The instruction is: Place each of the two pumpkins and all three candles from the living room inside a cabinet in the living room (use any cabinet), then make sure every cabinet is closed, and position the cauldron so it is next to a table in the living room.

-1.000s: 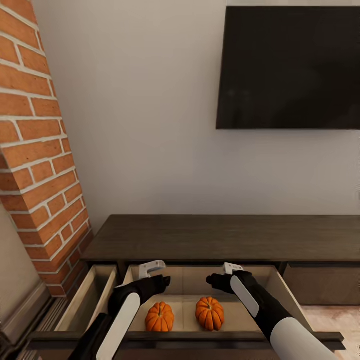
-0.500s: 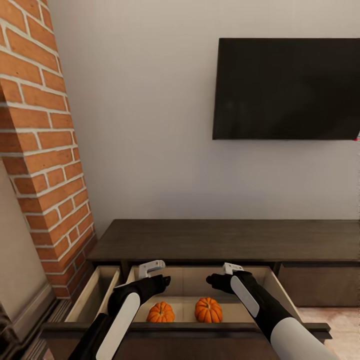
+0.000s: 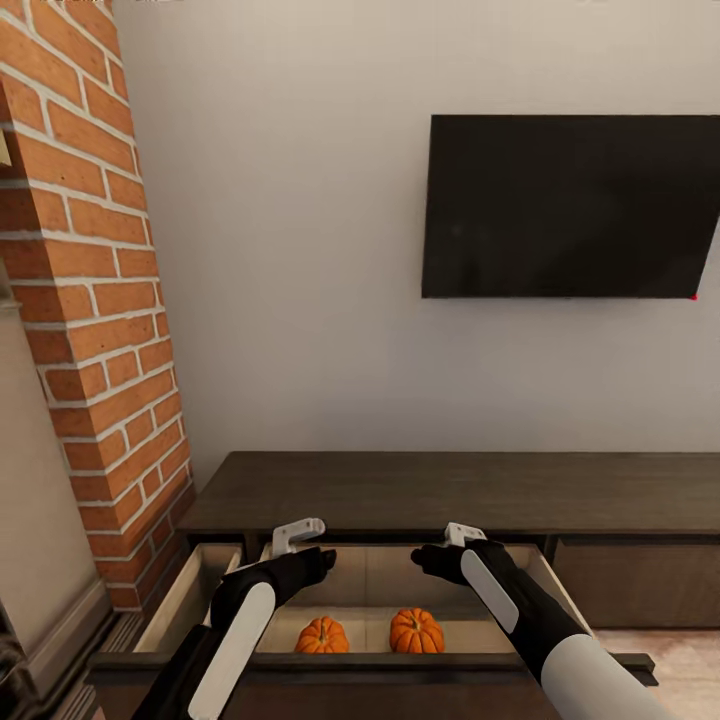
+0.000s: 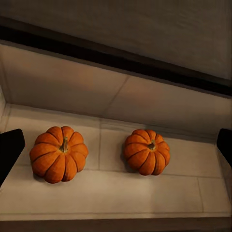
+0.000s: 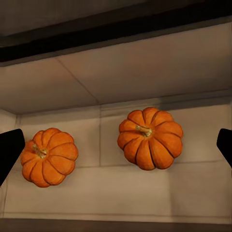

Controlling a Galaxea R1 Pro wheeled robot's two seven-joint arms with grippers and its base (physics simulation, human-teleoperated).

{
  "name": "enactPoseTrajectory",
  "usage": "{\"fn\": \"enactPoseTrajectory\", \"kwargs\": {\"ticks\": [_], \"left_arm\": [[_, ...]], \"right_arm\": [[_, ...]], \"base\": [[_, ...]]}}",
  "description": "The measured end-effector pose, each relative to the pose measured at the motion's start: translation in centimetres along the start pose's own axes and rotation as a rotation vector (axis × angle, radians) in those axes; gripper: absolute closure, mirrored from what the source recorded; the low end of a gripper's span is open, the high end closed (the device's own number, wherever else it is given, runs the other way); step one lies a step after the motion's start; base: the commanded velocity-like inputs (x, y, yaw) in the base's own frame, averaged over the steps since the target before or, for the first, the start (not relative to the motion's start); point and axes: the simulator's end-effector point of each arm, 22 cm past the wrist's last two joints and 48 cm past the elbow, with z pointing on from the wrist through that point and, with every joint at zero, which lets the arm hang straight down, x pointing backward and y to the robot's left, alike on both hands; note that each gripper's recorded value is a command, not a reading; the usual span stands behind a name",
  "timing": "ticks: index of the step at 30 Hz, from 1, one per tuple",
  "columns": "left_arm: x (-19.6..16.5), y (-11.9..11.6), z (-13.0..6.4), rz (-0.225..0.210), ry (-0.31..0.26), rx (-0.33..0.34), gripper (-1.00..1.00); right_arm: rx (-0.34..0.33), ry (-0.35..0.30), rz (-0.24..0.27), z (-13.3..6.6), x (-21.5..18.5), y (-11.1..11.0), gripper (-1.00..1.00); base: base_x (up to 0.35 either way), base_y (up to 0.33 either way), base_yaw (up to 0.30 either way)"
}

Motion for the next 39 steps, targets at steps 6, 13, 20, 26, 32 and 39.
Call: {"fn": "enactPoseTrajectory", "kwargs": {"ticks": [6, 13, 20, 26, 32, 39], "left_arm": [[-1.3, -0.4, -0.5, -0.003, 0.000, -0.001, -1.00], [-2.7, -0.8, -1.1, -0.005, -0.001, -0.003, -1.00], [-4.1, -1.3, -1.7, -0.005, -0.001, -0.002, -1.00], [-5.3, -1.8, -2.2, -0.005, -0.002, -0.001, -1.00], [-6.5, -2.2, -2.8, -0.004, -0.002, -0.002, -1.00], [-7.9, -2.7, -3.4, -0.004, -0.002, -0.002, -1.00]], "right_arm": [[-0.001, -0.002, 0.001, -0.7, -1.2, 0.4, -1.00], [-0.030, -0.045, -0.010, -2.5, -4.4, 2.2, -1.00], [-0.039, -0.032, -0.020, -3.6, -5.7, 3.1, -1.00], [-0.038, -0.037, -0.019, -4.4, -6.9, 3.3, -1.00], [-0.038, -0.041, -0.018, -5.1, -8.1, 3.7, -1.00], [-0.039, -0.038, -0.018, -6.0, -9.3, 4.2, -1.00]], "base": [[-0.155, 0.000, 0.000], [-0.017, 0.000, 0.000], [0.000, 0.000, 0.000], [-0.052, 0.000, 0.000], [-0.187, 0.000, 0.000], [-0.174, 0.000, 0.000]]}}
